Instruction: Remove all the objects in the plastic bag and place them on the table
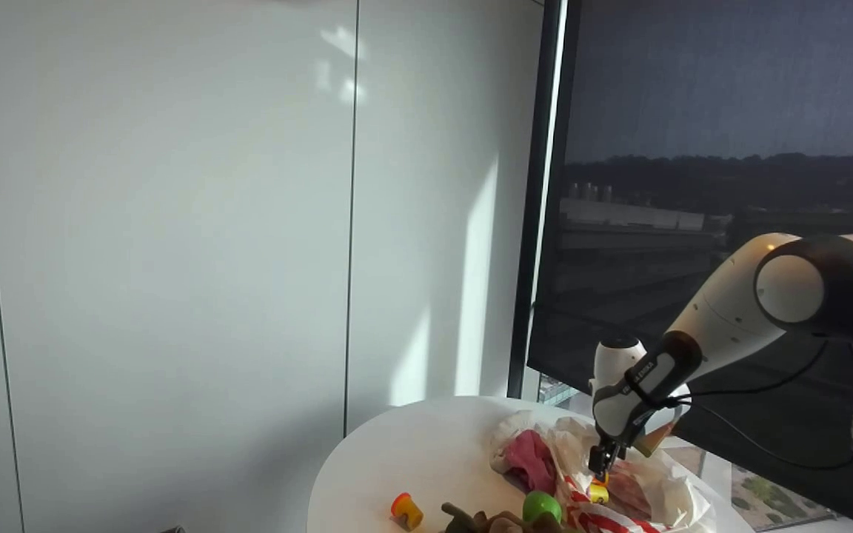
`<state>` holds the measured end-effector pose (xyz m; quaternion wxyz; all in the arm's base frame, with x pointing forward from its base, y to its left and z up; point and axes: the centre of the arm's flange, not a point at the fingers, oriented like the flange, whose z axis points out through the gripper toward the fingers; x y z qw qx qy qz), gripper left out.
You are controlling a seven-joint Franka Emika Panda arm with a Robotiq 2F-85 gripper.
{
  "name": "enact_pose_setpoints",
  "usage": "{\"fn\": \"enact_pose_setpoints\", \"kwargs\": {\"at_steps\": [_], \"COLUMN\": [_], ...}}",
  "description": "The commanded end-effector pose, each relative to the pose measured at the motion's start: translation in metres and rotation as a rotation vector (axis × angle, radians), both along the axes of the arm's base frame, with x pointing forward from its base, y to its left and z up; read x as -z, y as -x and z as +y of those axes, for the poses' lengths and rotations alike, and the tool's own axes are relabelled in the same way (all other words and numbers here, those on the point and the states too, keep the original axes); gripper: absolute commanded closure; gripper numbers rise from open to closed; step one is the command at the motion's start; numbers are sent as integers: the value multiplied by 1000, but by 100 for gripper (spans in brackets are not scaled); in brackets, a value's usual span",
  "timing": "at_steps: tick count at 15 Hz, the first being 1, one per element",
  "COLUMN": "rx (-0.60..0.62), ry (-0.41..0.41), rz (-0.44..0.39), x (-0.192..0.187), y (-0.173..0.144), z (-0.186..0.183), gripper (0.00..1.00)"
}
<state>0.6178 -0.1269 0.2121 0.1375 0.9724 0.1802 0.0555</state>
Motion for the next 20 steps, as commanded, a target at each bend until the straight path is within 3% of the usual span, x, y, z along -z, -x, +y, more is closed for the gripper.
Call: {"fn": "enact_pose_setpoints", "kwargs": {"at_steps": [1, 7, 8, 12, 16, 20], "rx": [-18, -46, -56, -50, -46, -5], "ry": [-13, -44, -47, -85, -98, -41], "rz": [-2, -2, -2, 11, 25, 91], "x": [14, 31, 32, 37, 28, -25], "y": [-34, -48, -49, -48, -35, 10], "z": [-9, -10, -12, -26, -28, -20], "gripper": [0, 0, 20, 49, 56, 56]}}
